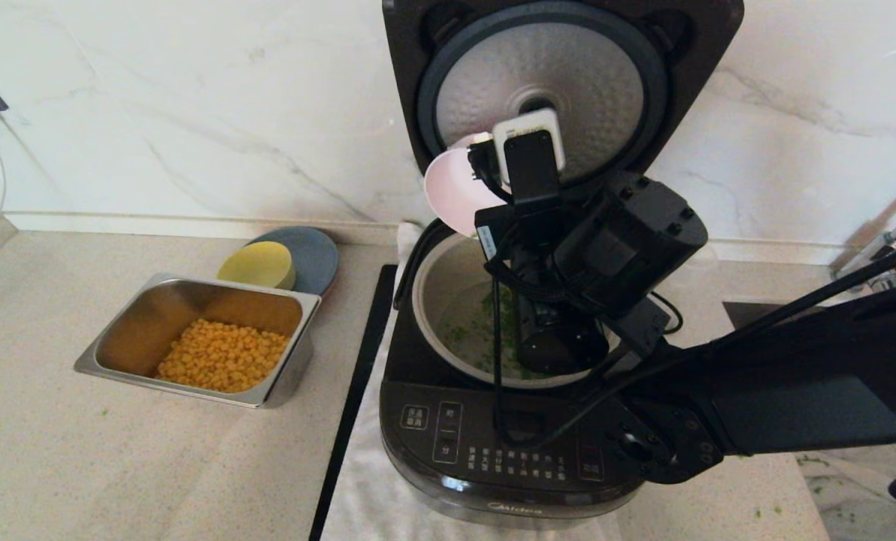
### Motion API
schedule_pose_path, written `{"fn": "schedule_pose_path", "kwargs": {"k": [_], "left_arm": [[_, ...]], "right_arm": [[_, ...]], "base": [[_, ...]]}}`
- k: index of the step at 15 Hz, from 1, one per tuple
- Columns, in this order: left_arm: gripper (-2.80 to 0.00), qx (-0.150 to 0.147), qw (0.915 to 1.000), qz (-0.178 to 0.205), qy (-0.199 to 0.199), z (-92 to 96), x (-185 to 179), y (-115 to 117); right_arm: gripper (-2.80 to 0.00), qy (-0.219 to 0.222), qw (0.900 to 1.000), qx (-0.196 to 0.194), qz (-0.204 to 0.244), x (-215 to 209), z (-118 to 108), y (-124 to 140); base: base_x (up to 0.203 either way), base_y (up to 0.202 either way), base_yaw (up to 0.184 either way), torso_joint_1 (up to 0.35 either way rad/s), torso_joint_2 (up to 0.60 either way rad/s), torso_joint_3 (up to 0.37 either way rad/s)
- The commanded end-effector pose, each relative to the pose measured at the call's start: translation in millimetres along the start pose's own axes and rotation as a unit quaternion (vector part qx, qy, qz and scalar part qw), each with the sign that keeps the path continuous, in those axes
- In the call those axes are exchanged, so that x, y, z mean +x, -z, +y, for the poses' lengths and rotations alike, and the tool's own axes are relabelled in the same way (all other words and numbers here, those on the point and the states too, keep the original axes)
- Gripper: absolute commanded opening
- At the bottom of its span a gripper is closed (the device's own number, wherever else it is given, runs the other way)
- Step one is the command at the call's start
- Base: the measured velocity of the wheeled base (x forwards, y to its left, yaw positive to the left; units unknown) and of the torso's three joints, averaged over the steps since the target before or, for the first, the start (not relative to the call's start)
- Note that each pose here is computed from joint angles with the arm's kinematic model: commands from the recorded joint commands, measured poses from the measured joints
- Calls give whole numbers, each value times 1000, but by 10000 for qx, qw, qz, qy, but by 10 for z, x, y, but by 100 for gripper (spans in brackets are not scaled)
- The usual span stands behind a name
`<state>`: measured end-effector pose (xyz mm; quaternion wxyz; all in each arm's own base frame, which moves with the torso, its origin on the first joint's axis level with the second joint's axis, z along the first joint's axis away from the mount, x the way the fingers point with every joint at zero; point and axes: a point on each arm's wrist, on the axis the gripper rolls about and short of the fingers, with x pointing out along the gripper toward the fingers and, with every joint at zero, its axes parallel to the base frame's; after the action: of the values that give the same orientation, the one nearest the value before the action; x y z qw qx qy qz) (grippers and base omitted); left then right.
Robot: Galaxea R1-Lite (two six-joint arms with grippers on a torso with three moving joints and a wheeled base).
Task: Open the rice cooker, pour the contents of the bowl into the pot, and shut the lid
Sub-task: Pour the water from the bowl into the rice cooker
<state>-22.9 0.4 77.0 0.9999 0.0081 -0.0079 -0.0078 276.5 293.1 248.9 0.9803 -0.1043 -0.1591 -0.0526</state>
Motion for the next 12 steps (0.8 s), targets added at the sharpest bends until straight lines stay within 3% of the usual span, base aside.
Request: {"fn": "schedule_pose_path", "kwargs": {"k": [1, 6, 10, 12], "left_arm": [[-280, 3, 10000, 39, -1, 0, 5, 22], [-280, 2, 10000, 33, -1, 0, 5, 21], [-280, 2, 10000, 33, -1, 0, 5, 21], [-280, 2, 10000, 33, -1, 0, 5, 21]], "right_arm": [[-280, -31, 9998, -150, 91, -48, -1, 107], [-280, -142, 9989, -380, 243, -149, -20, 275], [-280, 11, 9999, -113, 62, -119, -120, 51], [-280, -125, 9995, -239, 152, -217, -108, 105]], "base": [[0, 0, 0, 0, 0, 0], [0, 0, 0, 0, 0, 0], [0, 0, 0, 0, 0, 0], [0, 0, 0, 0, 0, 0]]}}
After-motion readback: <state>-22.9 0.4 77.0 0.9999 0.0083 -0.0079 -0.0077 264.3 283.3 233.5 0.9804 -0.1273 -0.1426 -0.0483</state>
